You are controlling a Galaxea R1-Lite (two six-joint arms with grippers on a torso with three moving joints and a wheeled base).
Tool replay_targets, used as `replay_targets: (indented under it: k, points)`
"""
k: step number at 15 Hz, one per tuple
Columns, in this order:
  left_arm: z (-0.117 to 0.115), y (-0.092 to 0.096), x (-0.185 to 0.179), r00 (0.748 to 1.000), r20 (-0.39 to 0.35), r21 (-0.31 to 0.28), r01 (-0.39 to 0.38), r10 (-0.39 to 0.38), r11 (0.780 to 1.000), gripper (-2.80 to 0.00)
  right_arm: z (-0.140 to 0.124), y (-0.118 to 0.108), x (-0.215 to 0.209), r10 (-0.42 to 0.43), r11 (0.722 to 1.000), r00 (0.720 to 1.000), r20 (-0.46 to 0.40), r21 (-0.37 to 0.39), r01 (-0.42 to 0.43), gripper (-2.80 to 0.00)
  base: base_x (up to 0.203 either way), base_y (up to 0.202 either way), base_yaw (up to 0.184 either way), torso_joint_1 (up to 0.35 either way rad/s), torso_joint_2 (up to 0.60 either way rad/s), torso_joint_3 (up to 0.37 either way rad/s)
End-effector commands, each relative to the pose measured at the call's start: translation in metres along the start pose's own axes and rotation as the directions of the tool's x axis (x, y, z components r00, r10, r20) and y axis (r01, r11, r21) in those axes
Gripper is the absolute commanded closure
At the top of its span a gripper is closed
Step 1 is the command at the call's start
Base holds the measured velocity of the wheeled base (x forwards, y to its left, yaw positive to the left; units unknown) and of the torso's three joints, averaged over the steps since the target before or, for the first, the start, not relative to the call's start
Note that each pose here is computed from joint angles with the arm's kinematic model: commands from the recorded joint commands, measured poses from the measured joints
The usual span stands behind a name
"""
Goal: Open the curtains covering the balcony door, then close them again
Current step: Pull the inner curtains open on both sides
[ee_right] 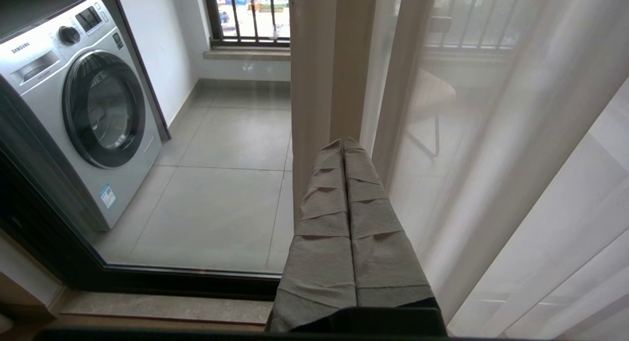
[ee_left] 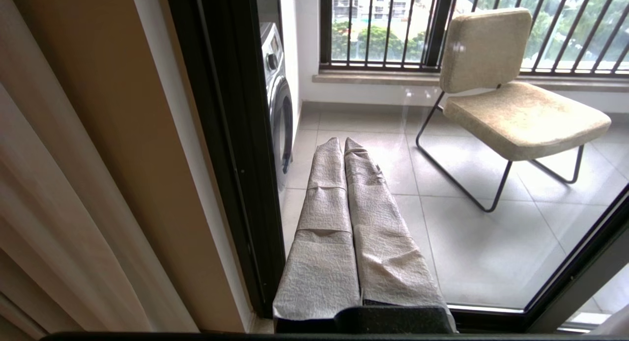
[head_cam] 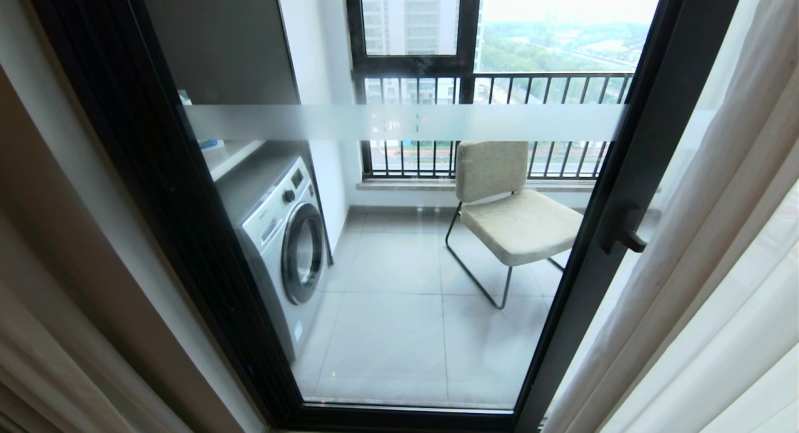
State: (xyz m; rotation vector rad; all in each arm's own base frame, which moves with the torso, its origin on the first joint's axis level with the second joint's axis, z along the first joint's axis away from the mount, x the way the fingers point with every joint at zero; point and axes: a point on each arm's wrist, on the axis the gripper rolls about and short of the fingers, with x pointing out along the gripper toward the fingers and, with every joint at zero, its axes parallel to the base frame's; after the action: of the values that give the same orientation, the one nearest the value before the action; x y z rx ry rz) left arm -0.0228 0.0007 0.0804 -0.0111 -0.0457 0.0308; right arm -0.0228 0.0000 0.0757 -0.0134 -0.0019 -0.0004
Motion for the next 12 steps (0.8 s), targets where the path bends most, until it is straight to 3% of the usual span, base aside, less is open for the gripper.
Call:
replay_targets:
  k: [1,6,12]
  points:
    - [0.0,0.0,0.0,1.0,0.001,0.001,-0.001,0.001,1.0,0.0,0.0,0.0,0.0,0.0,1.0,1.0,0.001,-0.002,0.0,0.0,0.0,0.0,0.0,0.0,0.0,0.0]
    - [0.0,0.0,0.0,1.0,0.002,0.0,-0.001,0.001,1.0,0.0,0.012,0.001,-0.002,0.035,0.998,0.999,0.02,-0.061,-0.034,0.0,0.0,0.0,0.0,0.0,0.0,0.0]
    - [0.0,0.0,0.0,1.0,0.001,0.0,-0.001,0.001,1.0,0.0,0.09,0.0,0.014,0.078,0.993,0.997,0.006,-0.094,-0.077,0.0,0.0,0.0,0.0,0.0,0.0,0.0]
